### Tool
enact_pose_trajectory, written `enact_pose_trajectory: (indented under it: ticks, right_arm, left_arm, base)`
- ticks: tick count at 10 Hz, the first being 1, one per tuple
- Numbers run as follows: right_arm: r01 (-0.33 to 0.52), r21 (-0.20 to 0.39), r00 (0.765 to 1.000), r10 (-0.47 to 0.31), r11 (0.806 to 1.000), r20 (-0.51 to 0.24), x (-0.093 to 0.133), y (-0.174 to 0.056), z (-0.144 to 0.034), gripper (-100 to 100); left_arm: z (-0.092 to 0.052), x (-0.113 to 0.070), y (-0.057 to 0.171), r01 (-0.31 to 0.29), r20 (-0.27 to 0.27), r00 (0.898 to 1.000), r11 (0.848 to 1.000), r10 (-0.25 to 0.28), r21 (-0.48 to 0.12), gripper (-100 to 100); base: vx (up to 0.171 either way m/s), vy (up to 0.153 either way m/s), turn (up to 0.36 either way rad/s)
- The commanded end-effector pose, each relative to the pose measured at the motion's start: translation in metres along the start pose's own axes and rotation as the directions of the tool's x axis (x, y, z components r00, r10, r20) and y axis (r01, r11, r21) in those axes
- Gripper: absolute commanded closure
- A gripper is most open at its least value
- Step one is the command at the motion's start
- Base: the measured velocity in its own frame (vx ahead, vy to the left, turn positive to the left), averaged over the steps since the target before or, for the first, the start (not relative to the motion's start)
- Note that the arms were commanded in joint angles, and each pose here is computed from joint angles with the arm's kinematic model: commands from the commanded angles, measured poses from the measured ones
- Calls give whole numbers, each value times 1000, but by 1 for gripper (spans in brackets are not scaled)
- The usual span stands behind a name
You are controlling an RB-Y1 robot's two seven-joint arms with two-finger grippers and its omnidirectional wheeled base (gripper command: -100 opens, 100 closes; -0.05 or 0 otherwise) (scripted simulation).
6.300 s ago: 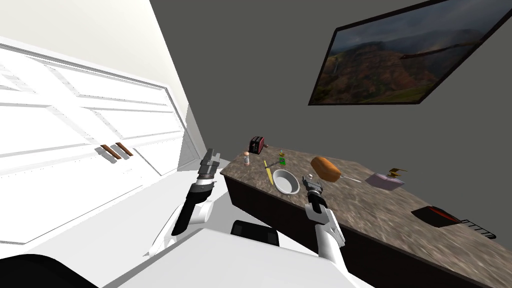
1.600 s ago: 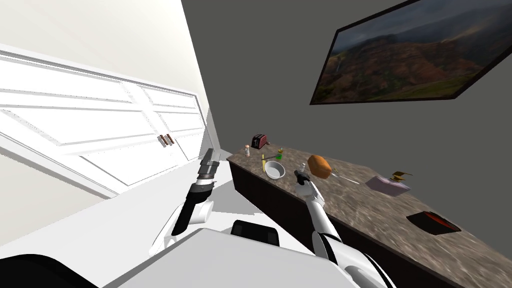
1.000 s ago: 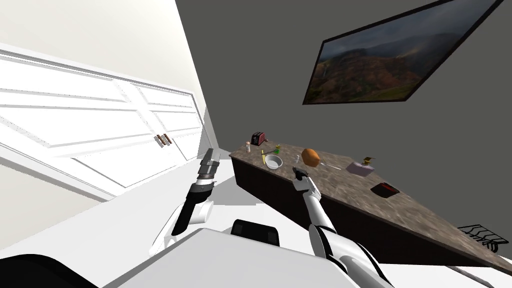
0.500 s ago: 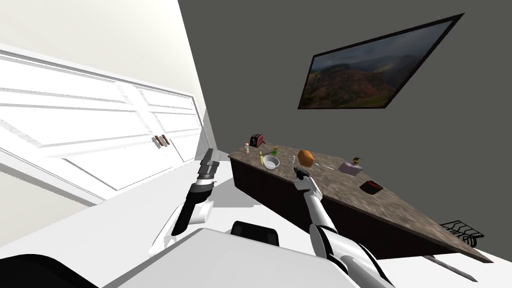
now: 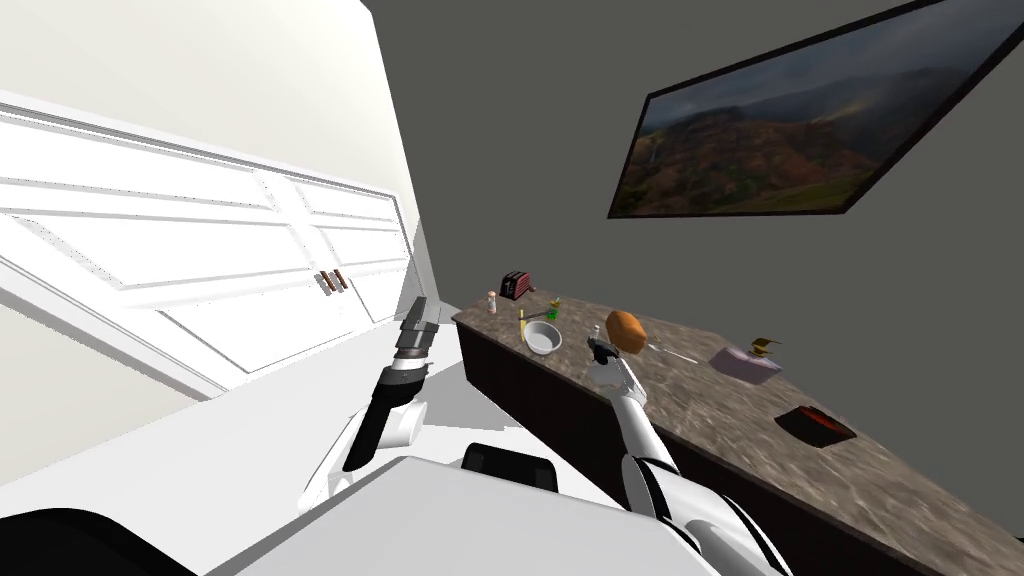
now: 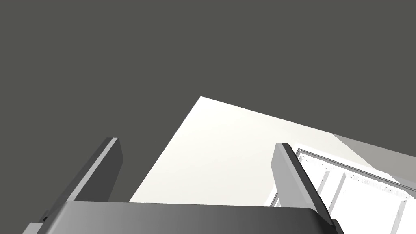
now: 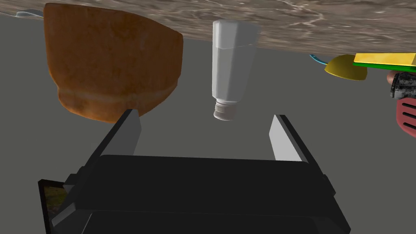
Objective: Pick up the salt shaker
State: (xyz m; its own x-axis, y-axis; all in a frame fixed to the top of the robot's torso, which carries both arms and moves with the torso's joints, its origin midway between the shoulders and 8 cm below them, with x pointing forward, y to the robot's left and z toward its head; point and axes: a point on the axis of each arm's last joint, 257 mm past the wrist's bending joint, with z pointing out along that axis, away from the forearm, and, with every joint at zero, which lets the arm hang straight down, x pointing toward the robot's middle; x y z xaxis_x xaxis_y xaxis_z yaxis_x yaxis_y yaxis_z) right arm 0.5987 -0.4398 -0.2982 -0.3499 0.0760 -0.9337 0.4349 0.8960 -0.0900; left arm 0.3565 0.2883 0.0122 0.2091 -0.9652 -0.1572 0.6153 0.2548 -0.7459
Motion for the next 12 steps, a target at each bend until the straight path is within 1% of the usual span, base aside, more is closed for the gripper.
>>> enact_pose_trajectory:
  ticks: [1, 2, 3, 4, 5, 6, 7, 8, 9, 10, 11, 12]
  right_arm:
    - [-4, -3, 1000, 4, 1000, -5, 8, 0, -1, -100]
    - [-6, -4, 1000, 6, 1000, -7, 11, -1, -1, -100]
    - [-4, -3, 1000, 4, 1000, -6, 8, 0, -1, -100]
    - [-5, -4, 1000, 5, 1000, -5, 8, 0, -1, 0]
    - [-1, -22, 1000, 1, 1000, 0, 12, -11, 6, -100]
    - [3, -23, 1000, -3, 1000, 3, 11, -13, 7, -100]
    - [0, -37, 1000, 0, 999, 3, 16, -23, 11, -100]
    - [9, -39, 1000, -9, 999, 9, 15, -28, 13, -100]
    - [3, -49, 1000, -3, 999, 0, 22, -39, 17, -100]
    - [14, -52, 1000, -14, 999, 12, 19, -45, 19, -100]
    - [6, -58, 1000, -6, 998, 5, 23, -58, 22, -100]
    - [18, -57, 1000, -17, 998, 9, 23, -66, 23, -100]
  left_arm:
    - [0, 0, 0, 0, 0, 1000, 1000, 0, 0, 0]
    - [0, 0, 0, 0, 0, 1000, 1000, 0, 0, 0]
    - [0, 0, 0, 0, 0, 1000, 1000, 0, 0, 0]
    - [0, 0, 0, 0, 0, 1000, 1000, 0, 0, 0]
    - [0, 0, 0, 0, 0, 1000, 1000, 0, 0, 0]
    - [0, 0, 0, 0, 0, 1000, 1000, 0, 0, 0]
    - [0, 0, 0, 0, 0, 1000, 1000, 0, 0, 0]
    - [0, 0, 0, 1, 0, 1000, 1000, -1, 0, 0]
    - [0, 0, 0, 1, 0, 1000, 1000, -1, 0, 0]
    - [0, 0, 0, 1, 0, 1000, 1000, -1, 0, 0]
    - [0, 0, 0, 1, 0, 1000, 1000, -1, 0, 0]
    - [0, 0, 0, 1, 0, 1000, 1000, -1, 0, 0]
  base:
    - [219, -66, 149]
    - [184, -102, 121]
    - [78, -57, 31]
    - [16, -10, -3]
    - [68, 67, -33]
    - [66, 99, -30]
    - [69, 134, -28]
    - [55, 119, -24]
    - [72, 142, -26]
    - [66, 115, -29]
    - [81, 130, -32]
    - [67, 99, -22]
